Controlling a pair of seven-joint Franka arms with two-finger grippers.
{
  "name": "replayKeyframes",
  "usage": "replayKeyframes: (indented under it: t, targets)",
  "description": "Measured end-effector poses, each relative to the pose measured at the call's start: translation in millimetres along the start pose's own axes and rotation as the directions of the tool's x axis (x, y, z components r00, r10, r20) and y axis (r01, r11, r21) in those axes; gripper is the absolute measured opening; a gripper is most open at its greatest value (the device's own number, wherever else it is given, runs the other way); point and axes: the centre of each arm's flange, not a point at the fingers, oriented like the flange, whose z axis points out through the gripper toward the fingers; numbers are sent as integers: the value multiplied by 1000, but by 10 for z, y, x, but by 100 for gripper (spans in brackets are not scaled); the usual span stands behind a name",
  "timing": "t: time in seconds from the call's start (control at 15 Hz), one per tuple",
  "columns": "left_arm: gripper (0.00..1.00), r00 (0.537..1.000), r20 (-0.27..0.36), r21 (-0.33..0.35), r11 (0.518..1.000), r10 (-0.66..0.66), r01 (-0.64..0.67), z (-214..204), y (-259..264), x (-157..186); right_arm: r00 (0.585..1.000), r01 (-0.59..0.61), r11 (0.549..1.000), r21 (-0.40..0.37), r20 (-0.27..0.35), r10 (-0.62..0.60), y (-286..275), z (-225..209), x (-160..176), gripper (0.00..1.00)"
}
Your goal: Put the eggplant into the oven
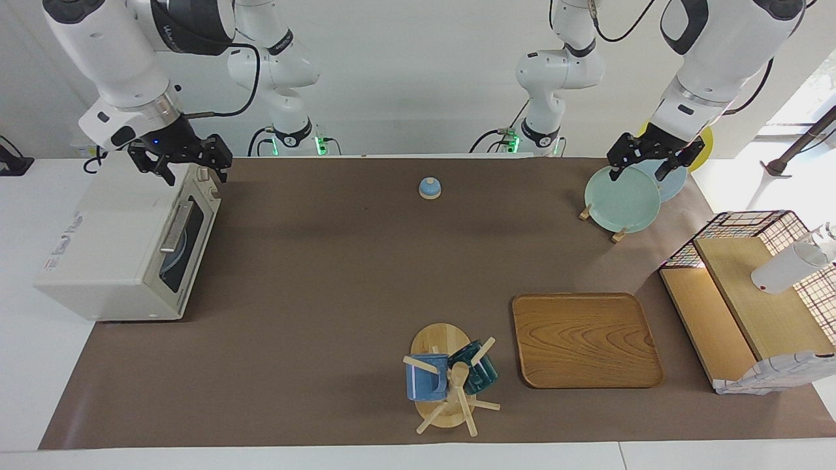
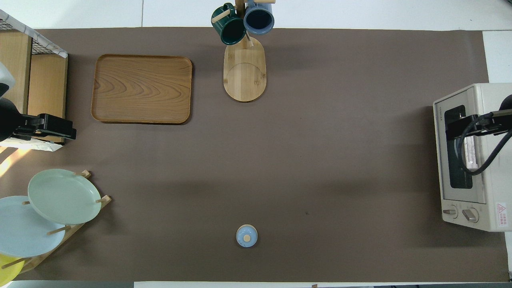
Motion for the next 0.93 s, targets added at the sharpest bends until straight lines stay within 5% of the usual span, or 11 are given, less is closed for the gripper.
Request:
replayKeyframes:
  t: [0.93]
  targets:
    - [100,1000,0,0,1000,0,0,0,0,0,991,-110,994,1,-71,110,132,-75,50,100]
